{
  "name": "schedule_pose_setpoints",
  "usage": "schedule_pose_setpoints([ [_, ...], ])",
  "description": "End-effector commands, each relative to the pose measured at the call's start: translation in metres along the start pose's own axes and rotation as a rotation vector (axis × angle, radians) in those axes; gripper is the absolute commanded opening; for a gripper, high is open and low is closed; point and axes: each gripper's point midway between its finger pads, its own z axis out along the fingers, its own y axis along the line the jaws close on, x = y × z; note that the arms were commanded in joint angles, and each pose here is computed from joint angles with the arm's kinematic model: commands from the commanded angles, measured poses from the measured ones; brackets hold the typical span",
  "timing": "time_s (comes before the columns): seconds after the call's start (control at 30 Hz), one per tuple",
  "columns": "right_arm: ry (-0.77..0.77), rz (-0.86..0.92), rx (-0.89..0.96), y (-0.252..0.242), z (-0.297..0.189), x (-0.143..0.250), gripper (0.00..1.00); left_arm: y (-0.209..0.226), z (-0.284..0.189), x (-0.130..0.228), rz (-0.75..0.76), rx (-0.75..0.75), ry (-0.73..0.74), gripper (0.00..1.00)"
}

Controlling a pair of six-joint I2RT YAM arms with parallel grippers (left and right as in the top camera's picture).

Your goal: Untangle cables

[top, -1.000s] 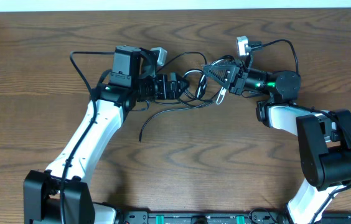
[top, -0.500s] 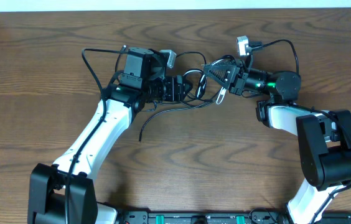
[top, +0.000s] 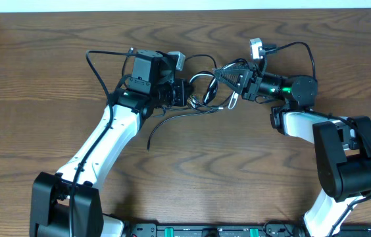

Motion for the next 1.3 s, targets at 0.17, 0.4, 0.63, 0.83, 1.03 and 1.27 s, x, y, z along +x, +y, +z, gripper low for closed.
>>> schedule_pose_setpoints([
  [0.17,0.020,-0.109,-0.022,0.006,0.001,0.002,0.01,0.081,-0.019,0.007,-0.309,-0.476,-0.079,0.08],
  [0.4,0.045,-0.056,0.036,-0.015,-0.004,0.009,0.01,0.118,-0.043,0.023,-0.432,-0.676,-0.091,0.08],
  [0.63,0.048,0.036,0.095,-0.034,-0.014,0.011,0.01,0.135,-0.055,0.031,-0.494,-0.720,-0.071,0.08],
  [0.83,0.049,0.093,0.140,-0.048,-0.023,0.013,0.01,0.147,-0.064,0.035,-0.526,-0.746,-0.060,0.08],
  [1.03,0.059,0.121,0.174,-0.058,-0.027,0.019,0.35,0.143,-0.060,0.036,-0.504,-0.716,-0.038,0.07],
  [1.27,0.055,0.121,0.183,-0.060,-0.027,0.020,0.73,0.117,-0.043,0.025,-0.366,-0.530,0.007,0.07],
])
